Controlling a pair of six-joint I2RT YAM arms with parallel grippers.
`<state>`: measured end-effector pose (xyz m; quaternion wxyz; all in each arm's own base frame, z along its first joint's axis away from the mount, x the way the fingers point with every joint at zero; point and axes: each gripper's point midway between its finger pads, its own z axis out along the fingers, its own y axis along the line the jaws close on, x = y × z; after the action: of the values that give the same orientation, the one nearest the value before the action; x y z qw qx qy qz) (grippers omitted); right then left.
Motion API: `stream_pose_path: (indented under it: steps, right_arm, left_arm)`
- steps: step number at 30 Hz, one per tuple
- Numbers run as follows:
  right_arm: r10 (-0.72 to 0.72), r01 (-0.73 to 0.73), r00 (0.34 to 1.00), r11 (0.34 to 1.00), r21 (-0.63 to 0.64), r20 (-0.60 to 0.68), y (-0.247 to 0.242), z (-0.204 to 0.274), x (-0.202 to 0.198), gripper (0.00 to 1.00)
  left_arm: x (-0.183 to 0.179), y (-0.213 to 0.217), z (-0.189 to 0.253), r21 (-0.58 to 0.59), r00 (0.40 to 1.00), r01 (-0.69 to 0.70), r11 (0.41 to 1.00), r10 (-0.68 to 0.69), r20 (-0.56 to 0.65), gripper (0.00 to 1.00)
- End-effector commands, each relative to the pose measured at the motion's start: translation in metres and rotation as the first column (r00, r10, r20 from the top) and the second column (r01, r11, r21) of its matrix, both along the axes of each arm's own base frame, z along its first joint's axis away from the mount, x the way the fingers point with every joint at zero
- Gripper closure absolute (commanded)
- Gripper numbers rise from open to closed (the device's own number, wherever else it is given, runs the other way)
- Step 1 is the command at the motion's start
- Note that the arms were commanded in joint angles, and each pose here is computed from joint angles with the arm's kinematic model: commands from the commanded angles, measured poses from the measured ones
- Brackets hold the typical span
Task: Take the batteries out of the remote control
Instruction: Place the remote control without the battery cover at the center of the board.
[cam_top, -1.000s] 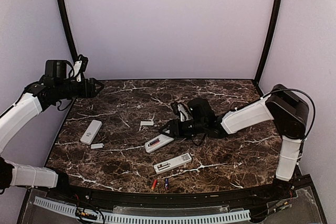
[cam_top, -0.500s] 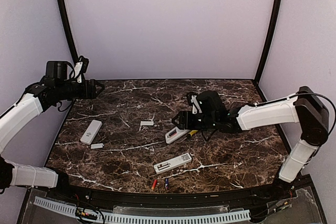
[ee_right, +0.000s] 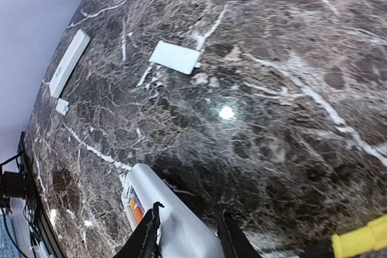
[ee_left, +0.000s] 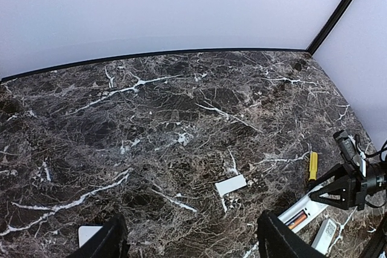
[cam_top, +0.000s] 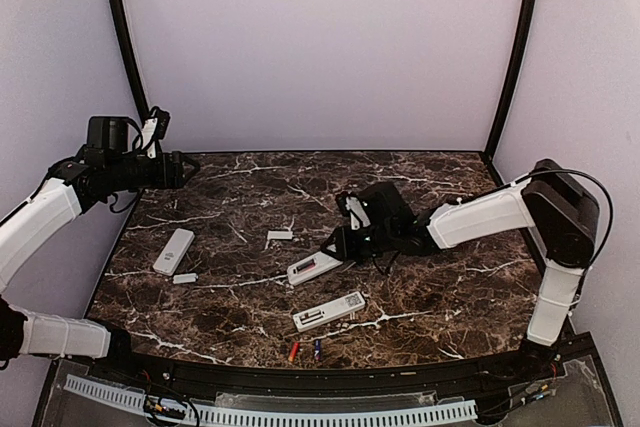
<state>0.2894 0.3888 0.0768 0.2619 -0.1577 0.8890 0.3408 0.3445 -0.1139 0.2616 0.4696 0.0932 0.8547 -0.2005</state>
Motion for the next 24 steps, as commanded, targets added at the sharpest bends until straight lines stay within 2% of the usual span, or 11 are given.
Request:
stream_pose_path:
  steps: [1, 4, 6, 9, 13, 15, 19, 24]
  right_arm:
    - [0.171, -0.173, 0.985, 0.978, 0.116, 0.025, 0.041, 0.016, -0.01, 0.72]
    - [0.244, -0.243, 0.97, 0.96, 0.139, 0.008, 0.056, 0.01, -0.016, 0.82]
    - [0.281, -0.278, 0.96, 0.949, 0.146, 0.003, 0.064, 0.009, -0.018, 0.82]
    - [0.294, -0.293, 0.956, 0.949, 0.116, 0.007, 0.066, 0.004, -0.018, 0.71]
    - [0.264, -0.265, 0.964, 0.964, 0.029, 0.025, 0.057, -0.004, -0.012, 0.48]
    - [0.252, -0.251, 0.967, 0.968, -0.015, 0.037, 0.051, -0.007, -0.009, 0.39]
    - [0.233, -0.23, 0.97, 0.972, -0.053, 0.069, 0.044, -0.002, -0.006, 0.33]
    - [0.162, -0.159, 0.981, 0.987, -0.028, 0.11, 0.034, 0.018, -0.001, 0.31]
  left_arm:
    - [-0.003, -0.005, -0.002, -0.016, 0.999, 0.035, 0.999, -0.035, 0.0, 0.28]
    - [-0.006, -0.011, 0.002, -0.038, 0.997, 0.07, 0.997, -0.069, 0.017, 0.3]
    - [-0.009, -0.018, 0.004, -0.074, 0.996, 0.092, 0.993, -0.091, 0.016, 0.3]
    - [-0.016, -0.042, 0.009, -0.194, 0.989, 0.147, 0.97, -0.146, 0.02, 0.32]
    - [-0.031, -0.082, -0.008, -0.264, 0.977, 0.2, 0.944, -0.213, -0.023, 0.36]
    - [-0.037, -0.099, -0.02, -0.316, 0.968, 0.221, 0.923, -0.246, -0.039, 0.36]
    - [-0.043, -0.118, -0.06, -0.402, 0.949, 0.209, 0.892, -0.284, -0.136, 0.37]
    - [-0.045, -0.138, -0.096, -0.407, 0.919, 0.219, 0.887, -0.328, -0.219, 0.37]
